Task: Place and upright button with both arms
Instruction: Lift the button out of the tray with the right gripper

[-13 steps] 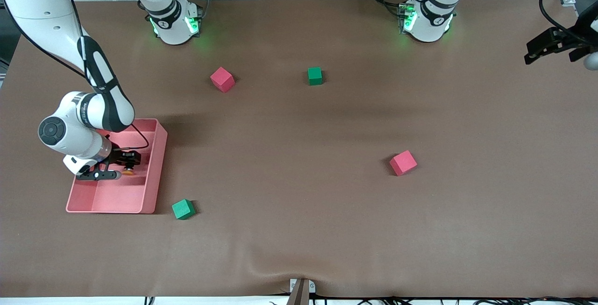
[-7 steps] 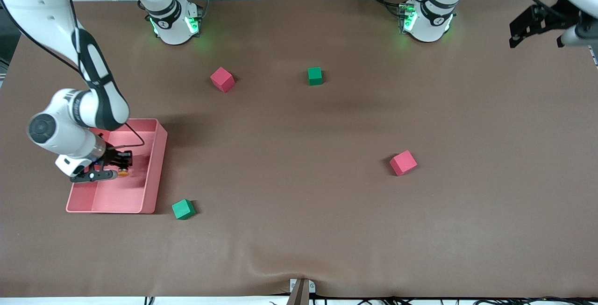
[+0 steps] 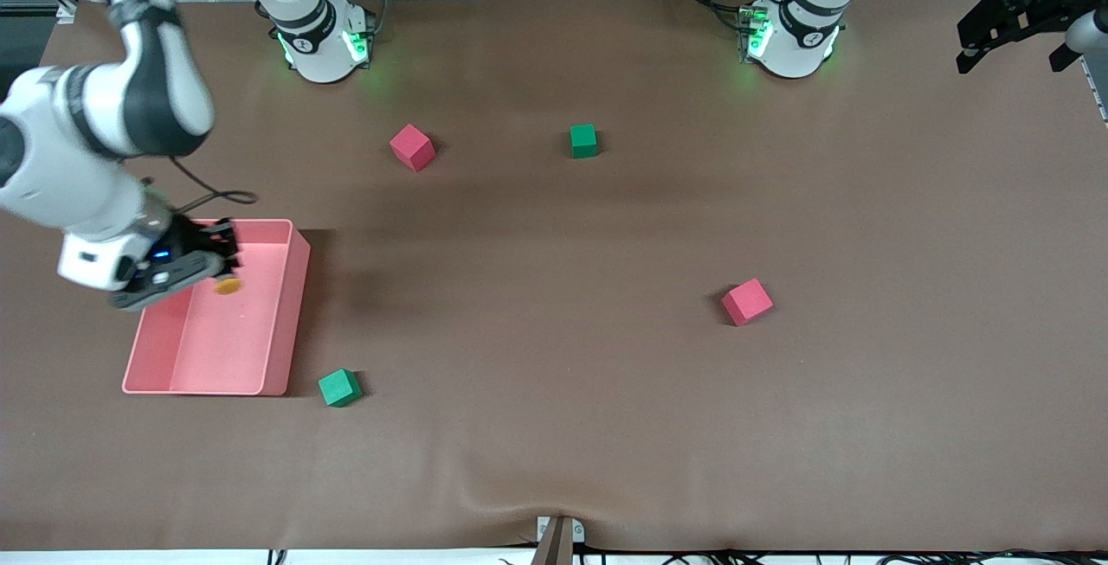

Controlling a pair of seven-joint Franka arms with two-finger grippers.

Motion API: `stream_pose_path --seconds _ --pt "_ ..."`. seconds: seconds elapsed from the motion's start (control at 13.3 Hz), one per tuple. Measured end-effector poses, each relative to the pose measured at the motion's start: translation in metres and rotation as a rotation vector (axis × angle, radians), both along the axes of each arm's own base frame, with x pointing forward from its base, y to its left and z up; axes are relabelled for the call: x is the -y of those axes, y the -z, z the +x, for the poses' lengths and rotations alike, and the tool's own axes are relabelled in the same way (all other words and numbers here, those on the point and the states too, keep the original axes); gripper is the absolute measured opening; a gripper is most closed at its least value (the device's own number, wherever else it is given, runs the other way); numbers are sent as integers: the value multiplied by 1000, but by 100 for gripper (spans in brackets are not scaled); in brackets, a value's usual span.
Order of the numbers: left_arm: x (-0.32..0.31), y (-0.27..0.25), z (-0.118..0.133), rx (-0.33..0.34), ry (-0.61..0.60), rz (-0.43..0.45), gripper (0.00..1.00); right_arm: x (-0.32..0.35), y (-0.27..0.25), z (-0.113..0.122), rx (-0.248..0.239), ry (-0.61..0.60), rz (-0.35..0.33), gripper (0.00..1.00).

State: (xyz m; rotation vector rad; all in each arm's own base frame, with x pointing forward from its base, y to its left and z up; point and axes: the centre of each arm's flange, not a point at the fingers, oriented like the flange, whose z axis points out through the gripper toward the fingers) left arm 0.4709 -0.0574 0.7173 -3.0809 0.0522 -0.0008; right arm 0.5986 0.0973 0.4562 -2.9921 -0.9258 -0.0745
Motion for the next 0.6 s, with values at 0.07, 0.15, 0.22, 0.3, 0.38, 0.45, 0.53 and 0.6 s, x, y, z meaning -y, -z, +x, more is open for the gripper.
stream_pose_path --seconds 0.07,0.15,0.22,0.3,0.38,0.45,0.53,0.6 --pt "-1 -1 -1 -3 -3 0 100 -52 -11 -1 15 -17 7 33" --pt "-4 -2 -1 -2 -9 0 100 -104 -13 -6 17 4 14 33" --pt "-11 -4 -1 1 -21 -2 100 -153 -6 -13 10 45 17 33" --pt "-17 -5 -1 -2 -33 -3 100 -194 7 -21 -2 94 15 33" --pt "-21 -4 -3 -18 -41 -3 100 -229 22 -28 -15 147 9 33" --pt "-20 -1 -5 -45 -41 -1 100 -258 38 -34 -24 197 4 33" --pt "-17 1 -7 -66 -35 2 100 -284 53 -38 -27 250 1 33" --pt "-11 3 -8 -77 -24 5 100 -307 67 -40 -24 305 3 33"
